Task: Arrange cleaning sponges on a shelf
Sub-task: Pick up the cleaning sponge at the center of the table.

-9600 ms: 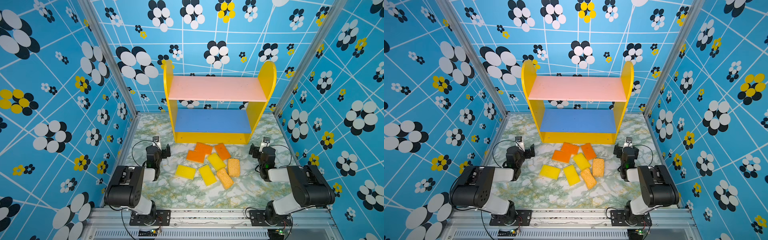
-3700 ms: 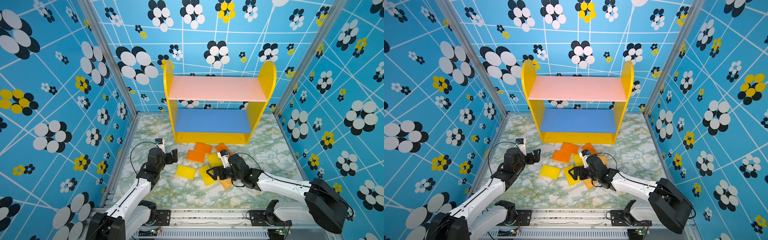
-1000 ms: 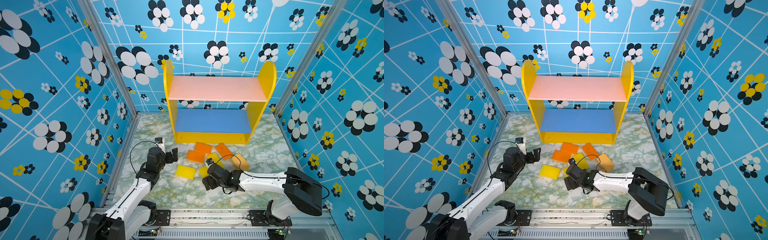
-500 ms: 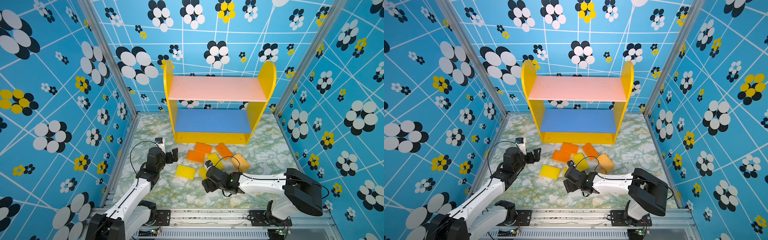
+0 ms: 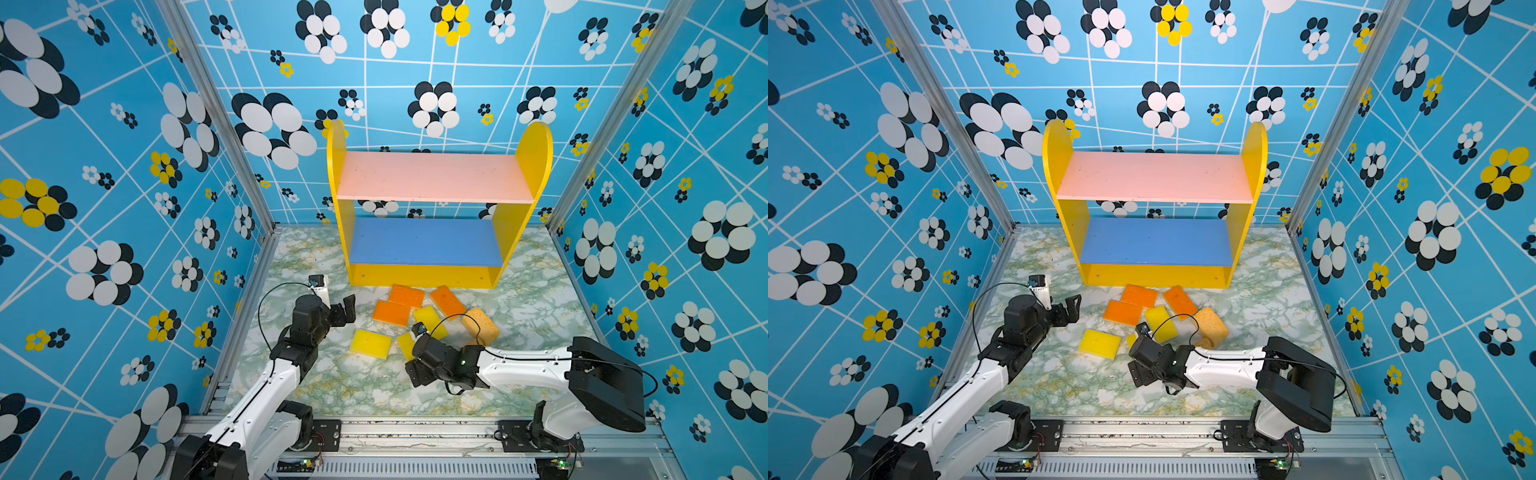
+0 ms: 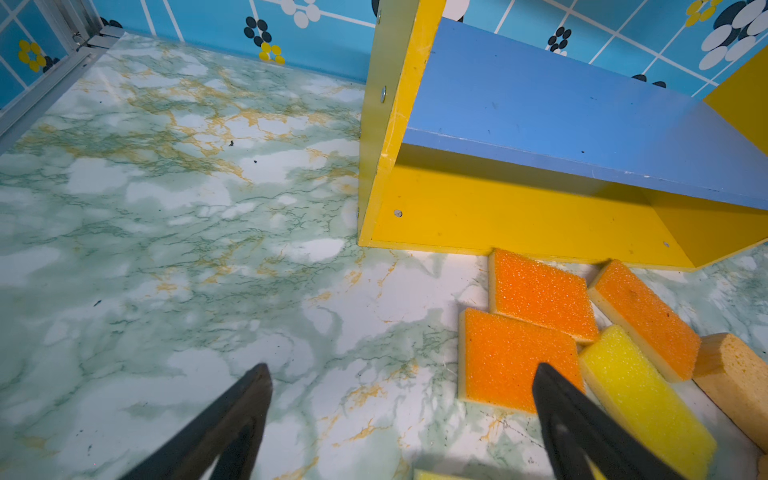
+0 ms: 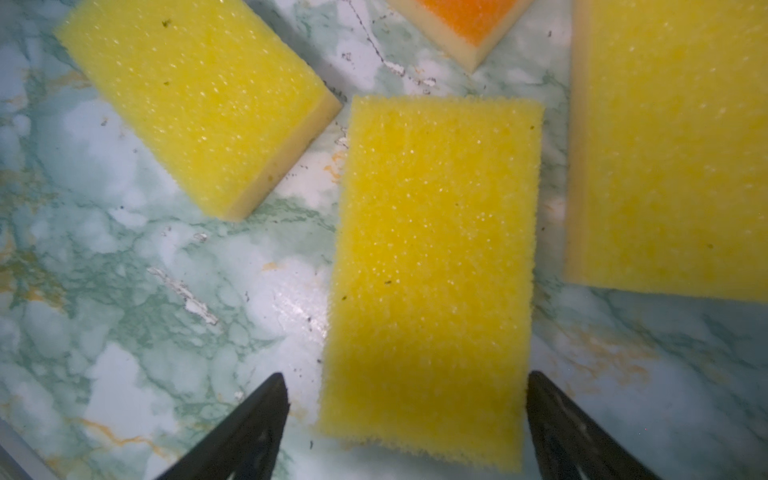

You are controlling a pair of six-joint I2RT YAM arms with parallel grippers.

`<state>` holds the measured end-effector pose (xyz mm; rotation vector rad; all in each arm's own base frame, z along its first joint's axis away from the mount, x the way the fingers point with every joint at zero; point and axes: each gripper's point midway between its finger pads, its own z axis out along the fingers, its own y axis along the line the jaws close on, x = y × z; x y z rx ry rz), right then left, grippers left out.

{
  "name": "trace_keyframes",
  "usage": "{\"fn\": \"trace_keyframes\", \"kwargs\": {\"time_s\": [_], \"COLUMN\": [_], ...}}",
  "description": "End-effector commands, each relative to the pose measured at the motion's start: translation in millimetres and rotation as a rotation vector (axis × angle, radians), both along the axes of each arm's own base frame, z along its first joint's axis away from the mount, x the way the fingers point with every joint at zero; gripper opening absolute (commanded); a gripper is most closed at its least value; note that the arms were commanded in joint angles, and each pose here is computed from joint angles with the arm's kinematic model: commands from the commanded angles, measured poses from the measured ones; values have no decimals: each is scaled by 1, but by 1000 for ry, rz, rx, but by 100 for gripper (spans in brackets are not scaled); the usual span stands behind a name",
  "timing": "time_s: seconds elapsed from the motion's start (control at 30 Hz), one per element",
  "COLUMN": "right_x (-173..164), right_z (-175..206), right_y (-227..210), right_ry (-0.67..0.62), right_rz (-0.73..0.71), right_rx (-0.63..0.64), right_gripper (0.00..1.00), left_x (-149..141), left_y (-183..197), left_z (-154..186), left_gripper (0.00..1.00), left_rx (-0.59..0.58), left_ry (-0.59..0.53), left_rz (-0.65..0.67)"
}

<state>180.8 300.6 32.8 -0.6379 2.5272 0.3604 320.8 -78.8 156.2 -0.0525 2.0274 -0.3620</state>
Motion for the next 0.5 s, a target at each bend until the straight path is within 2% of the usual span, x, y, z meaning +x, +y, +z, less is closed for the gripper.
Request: {"fn": "trace_keyframes", "kwargs": {"time_s": [0.0,0.47], "right_x": [-3,0], "right_z": [-12,-19], "right_y": [-10,-14], "right_ry": [14,6], "right_rz": [-21,-44], "right_rx": [-43,-85], "right_gripper": [91,83], "left_x": [-5,-3], "left_y": [-3,-4], "left_z": [-4,-4], "left_gripper": [99,99], "left_rx": [-4,0], "left_ry": [16,18], "left_rz": [-16,-16]}}
